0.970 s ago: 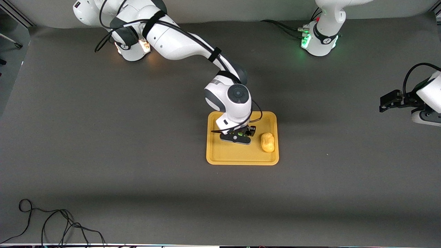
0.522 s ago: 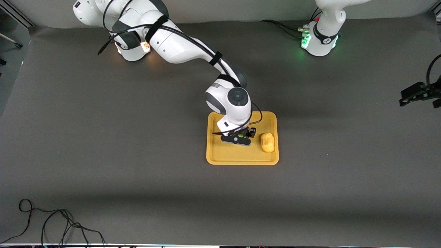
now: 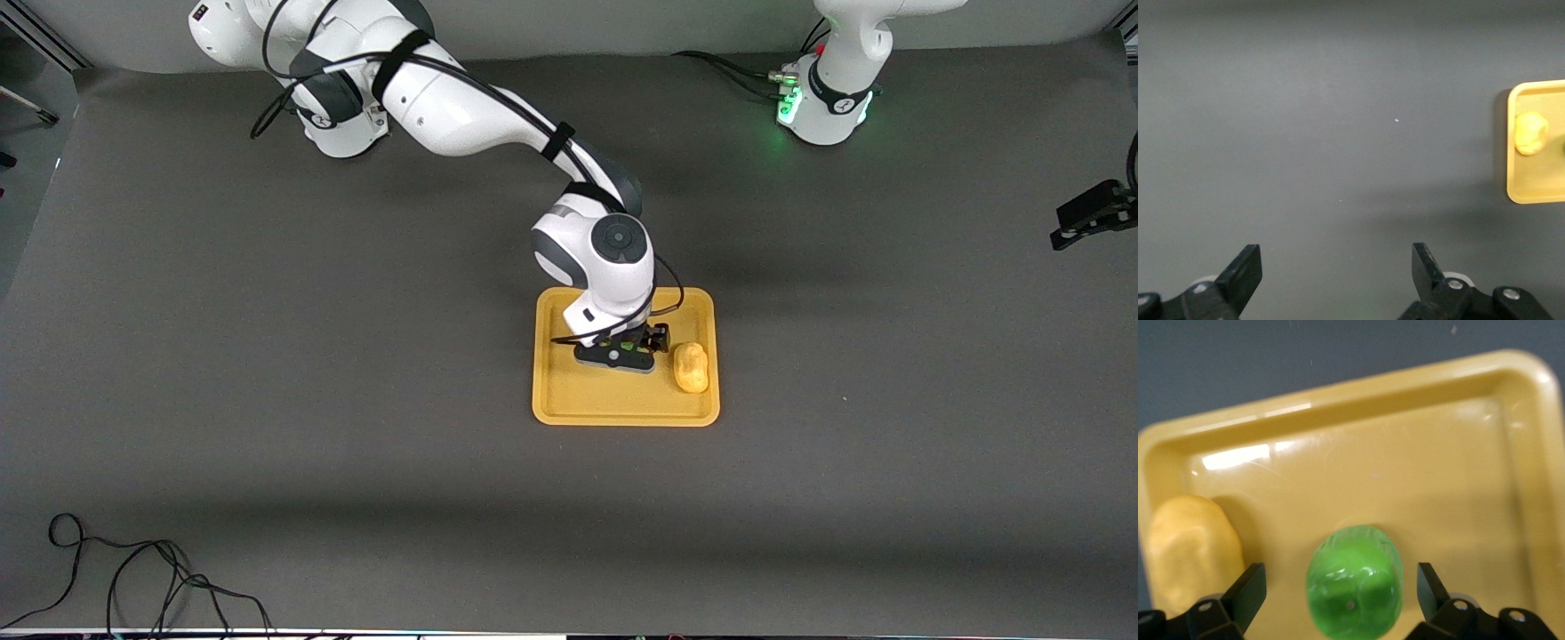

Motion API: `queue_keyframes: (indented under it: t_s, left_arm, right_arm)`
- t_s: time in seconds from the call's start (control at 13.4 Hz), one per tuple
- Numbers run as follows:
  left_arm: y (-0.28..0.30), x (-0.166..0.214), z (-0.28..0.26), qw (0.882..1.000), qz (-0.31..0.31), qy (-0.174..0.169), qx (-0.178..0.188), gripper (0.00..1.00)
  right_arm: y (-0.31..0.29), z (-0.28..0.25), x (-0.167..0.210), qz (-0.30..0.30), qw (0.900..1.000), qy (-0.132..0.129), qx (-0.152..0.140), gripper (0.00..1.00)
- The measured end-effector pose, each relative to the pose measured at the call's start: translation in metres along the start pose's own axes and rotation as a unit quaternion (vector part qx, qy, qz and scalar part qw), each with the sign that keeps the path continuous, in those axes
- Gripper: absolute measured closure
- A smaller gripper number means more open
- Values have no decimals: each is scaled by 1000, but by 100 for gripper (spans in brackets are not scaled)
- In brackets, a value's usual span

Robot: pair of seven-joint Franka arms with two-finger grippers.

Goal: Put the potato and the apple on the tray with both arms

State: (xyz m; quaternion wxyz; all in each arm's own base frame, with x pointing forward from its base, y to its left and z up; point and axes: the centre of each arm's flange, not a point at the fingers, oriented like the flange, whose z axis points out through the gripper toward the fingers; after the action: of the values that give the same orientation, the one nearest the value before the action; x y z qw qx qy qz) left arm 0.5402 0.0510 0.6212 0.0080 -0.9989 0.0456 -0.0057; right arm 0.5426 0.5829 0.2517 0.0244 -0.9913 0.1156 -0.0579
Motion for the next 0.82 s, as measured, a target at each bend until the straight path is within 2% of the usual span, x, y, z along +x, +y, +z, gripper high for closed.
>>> queue_keyframes:
  t_s: [0.37,0.6,0.82]
  left_arm:
    - [20,1,-2,1000,17,-1,1,0]
    - [19,1,-1,1000,17,-3,1,0]
    - [17,0,0,1000,15,-7,1,0]
  right_arm:
    - [50,-165,60,30,999,-8,-30,0]
    - [117,-236,98,-10,998,-28,-57,0]
    - [200,-277,130,-52,996,-44,-58,0]
